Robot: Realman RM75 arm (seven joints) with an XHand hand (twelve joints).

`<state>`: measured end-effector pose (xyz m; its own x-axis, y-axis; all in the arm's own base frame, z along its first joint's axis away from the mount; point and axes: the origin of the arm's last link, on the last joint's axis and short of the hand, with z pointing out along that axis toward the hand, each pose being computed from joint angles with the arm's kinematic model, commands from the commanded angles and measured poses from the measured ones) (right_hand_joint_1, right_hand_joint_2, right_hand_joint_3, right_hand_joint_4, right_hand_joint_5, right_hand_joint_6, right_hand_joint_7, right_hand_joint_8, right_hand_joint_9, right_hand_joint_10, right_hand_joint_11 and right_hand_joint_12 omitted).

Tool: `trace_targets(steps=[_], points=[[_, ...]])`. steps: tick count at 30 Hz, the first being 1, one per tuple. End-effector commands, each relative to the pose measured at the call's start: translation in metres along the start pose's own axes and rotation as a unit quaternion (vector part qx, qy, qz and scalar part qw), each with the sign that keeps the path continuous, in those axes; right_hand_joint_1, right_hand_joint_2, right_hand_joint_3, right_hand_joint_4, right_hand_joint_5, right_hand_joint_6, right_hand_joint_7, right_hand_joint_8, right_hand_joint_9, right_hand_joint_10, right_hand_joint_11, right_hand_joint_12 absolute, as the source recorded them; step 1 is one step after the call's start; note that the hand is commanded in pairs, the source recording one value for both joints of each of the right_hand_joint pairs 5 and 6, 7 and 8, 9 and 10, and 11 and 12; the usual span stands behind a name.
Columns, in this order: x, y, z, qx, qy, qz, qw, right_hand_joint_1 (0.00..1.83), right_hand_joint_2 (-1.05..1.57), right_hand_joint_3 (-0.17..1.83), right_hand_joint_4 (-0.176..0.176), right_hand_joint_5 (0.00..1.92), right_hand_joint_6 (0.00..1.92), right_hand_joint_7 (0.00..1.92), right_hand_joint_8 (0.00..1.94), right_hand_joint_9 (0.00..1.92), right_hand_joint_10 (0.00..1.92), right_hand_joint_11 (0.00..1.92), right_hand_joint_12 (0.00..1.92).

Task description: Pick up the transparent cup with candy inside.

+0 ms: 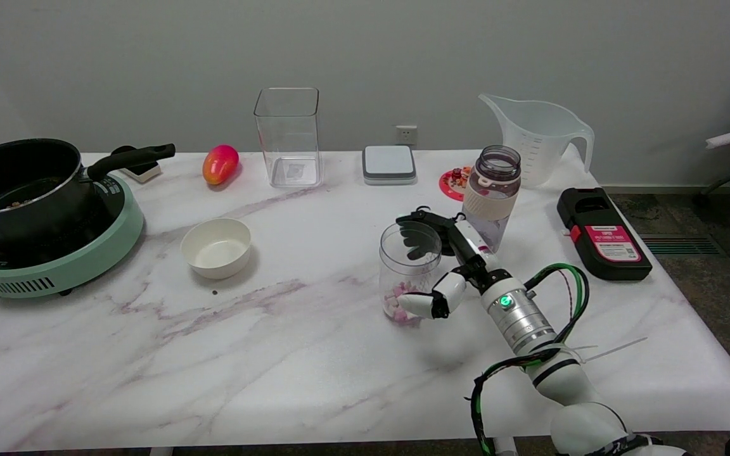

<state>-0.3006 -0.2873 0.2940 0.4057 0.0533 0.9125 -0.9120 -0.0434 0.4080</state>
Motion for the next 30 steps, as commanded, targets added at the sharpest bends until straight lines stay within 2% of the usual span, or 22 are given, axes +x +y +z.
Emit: trace_targets(steps=[1, 30], points=[[-0.006, 0.011, 0.002, -0.016, 0.011, 0.042, 0.999, 1.27, -0.52, 1.35, 0.000, 0.58, 0.58, 0.63, 0.63, 0.63, 0.63, 0.76, 0.76], [-0.019, 0.014, 0.002, -0.017, 0.026, 0.078, 0.996, 1.26, -0.46, 1.32, 0.000, 0.59, 0.59, 0.61, 0.61, 0.59, 0.59, 0.68, 0.68]])
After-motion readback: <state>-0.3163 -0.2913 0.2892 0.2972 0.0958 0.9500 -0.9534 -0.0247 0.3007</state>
